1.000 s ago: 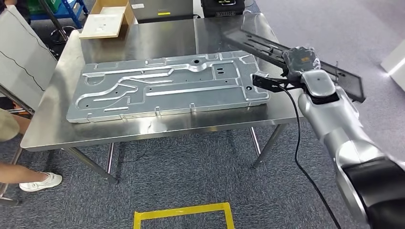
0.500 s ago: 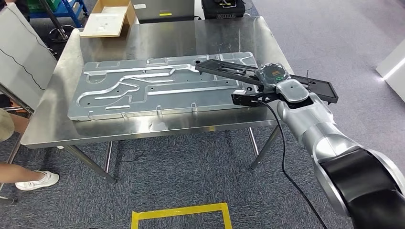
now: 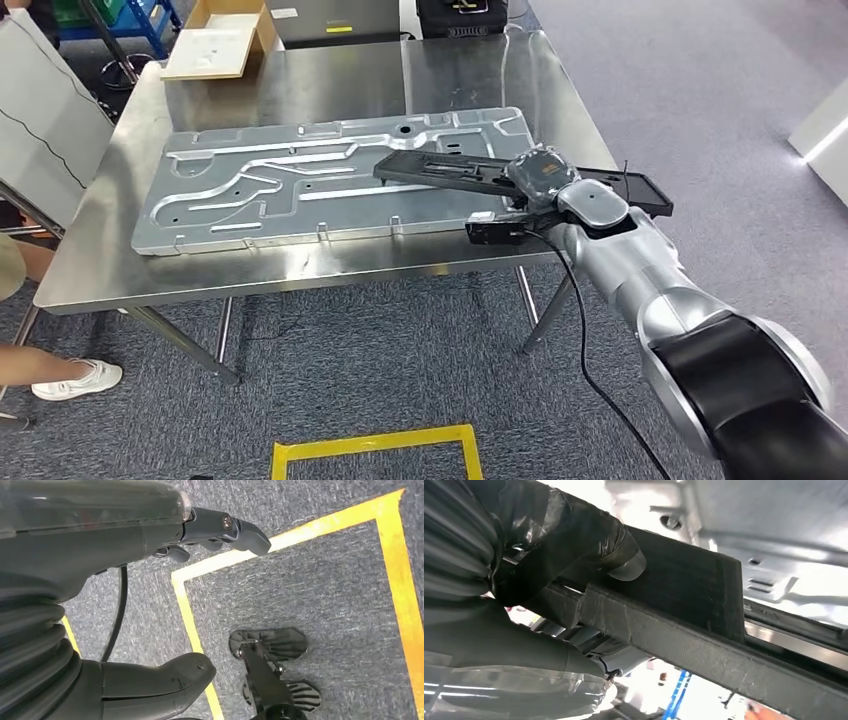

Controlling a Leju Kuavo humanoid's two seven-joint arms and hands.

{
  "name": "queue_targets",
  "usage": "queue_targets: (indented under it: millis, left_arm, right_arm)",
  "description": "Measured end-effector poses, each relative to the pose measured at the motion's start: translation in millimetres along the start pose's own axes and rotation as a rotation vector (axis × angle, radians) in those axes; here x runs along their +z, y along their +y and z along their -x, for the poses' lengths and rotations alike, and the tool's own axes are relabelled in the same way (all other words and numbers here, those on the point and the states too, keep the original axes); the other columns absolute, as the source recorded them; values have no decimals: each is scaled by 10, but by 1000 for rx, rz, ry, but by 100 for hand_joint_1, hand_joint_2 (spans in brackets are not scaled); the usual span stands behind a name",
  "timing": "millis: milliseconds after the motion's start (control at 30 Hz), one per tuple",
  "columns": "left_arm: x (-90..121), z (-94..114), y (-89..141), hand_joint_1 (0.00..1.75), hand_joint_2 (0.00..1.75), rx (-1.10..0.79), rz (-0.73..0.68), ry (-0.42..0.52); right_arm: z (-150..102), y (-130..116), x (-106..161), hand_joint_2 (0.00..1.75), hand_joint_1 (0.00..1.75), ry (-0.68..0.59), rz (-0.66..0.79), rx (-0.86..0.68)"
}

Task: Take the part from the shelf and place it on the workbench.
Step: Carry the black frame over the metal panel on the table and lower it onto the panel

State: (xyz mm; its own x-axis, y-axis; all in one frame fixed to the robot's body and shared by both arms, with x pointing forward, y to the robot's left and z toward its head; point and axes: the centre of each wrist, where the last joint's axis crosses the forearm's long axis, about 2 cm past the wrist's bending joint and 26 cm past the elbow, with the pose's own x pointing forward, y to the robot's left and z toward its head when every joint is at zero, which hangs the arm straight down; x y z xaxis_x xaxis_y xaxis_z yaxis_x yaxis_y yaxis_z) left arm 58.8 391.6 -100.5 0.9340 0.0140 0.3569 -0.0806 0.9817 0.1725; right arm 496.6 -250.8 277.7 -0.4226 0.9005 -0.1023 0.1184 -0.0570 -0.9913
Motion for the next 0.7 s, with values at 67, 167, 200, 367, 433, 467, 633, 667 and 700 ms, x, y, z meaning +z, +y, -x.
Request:
queue_targets:
  millis: [67,167,200,367,433,467,633,667,700]
  left_arm:
    - [-1,-3,15,0,175,-17,-8,-4]
    - [1,4,42,0,175,-32,-19,-9]
    - [3,11,51,0,175,-37,-23,-9]
    - [12,43,150,0,175,-48,-58,-24]
    - [15,55,170,0,175,-48,-65,-26]
    - [17,64,174,0,175,-47,-66,-28]
    - [21,80,178,0,175,-46,-74,-56]
    - [23,84,179,0,175,-46,-76,-60]
    - [24,89,179,0,175,-46,-76,-64]
  right_arm:
    - [-94,39,-15,175,175,-37,1,-14]
    - [-219,185,11,175,175,-80,-19,-37]
    - [-253,240,27,175,175,-91,-29,-45]
    - [-360,320,36,175,175,-118,-42,-62]
    - [-369,322,34,175,175,-120,-43,-63]
    - [-371,323,34,175,175,-122,-44,-64]
    - [-372,338,40,175,175,-130,-55,-63]
    - [-374,359,49,175,175,-131,-62,-64]
    - [-376,378,58,175,175,-132,-69,-65]
